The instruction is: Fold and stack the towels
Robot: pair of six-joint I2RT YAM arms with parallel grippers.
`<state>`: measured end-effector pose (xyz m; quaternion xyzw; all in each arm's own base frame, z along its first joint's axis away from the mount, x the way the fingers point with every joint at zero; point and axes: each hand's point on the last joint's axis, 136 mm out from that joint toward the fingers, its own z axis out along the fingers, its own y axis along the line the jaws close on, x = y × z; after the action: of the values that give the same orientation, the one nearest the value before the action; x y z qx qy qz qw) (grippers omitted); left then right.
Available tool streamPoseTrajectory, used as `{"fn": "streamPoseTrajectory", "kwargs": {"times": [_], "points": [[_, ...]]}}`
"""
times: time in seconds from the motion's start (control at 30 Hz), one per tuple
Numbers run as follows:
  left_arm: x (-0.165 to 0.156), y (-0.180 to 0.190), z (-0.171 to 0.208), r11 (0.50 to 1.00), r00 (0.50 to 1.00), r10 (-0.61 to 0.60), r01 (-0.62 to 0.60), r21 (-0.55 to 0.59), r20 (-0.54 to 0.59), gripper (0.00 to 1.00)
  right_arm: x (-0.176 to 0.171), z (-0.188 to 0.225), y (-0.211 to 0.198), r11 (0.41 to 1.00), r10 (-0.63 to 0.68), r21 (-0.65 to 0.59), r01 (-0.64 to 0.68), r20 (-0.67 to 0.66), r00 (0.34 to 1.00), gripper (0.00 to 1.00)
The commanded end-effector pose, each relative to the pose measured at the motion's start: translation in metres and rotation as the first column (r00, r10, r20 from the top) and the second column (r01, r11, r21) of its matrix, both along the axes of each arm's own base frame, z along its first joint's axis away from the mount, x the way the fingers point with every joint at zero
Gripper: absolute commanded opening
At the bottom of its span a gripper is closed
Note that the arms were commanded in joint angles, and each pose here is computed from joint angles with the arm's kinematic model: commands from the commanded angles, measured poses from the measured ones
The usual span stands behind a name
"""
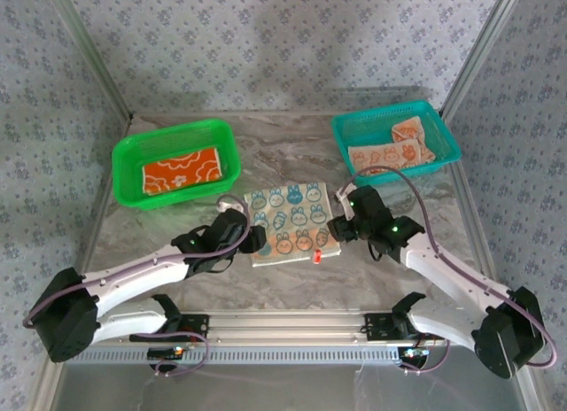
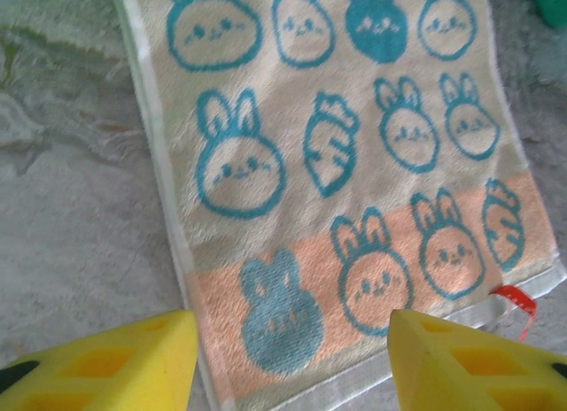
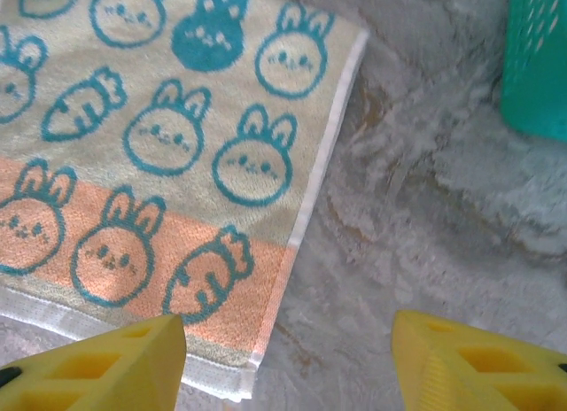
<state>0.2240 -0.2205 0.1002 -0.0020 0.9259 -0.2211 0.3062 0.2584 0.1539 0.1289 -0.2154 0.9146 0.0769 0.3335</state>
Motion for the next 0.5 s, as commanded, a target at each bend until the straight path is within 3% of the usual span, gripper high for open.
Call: {"fn": "streamPoseTrajectory", "kwargs": {"times": [0.0, 0.23, 0.27, 0.33, 0.47], "points": [[-0.003, 0.005, 0.001, 0.998, 0.996, 0.056, -0.055, 0.021, -0.064, 0.56, -0.005, -0.002, 0.009, 0.992, -0.063, 0.102, 0.076, -0.127, 0.99, 0.64], [0.004, 0.006, -0.008, 0.991, 0.987, 0.119, -0.113, 0.067, -0.106, 0.45, 0.004, -0.022, 0.019, 0.985, -0.086, 0.132, 0.111, -0.18, 0.98, 0.56], [0.006, 0.003, -0.006, 0.992, 0.988, 0.115, -0.109, 0.068, -0.103, 0.38, 0.005, -0.025, 0.021, 0.985, -0.083, 0.136, 0.109, -0.186, 0.979, 0.52], [0.014, -0.004, -0.004, 0.992, 0.989, 0.112, -0.106, 0.072, -0.096, 0.22, 0.009, -0.031, 0.029, 0.985, -0.074, 0.141, 0.104, -0.203, 0.976, 0.36], [0.028, -0.018, -0.01, 0.99, 0.988, 0.114, -0.105, 0.09, -0.1, 0.11, 0.018, -0.048, 0.043, 0.989, -0.073, 0.109, 0.1, -0.226, 0.971, 0.14]]}}
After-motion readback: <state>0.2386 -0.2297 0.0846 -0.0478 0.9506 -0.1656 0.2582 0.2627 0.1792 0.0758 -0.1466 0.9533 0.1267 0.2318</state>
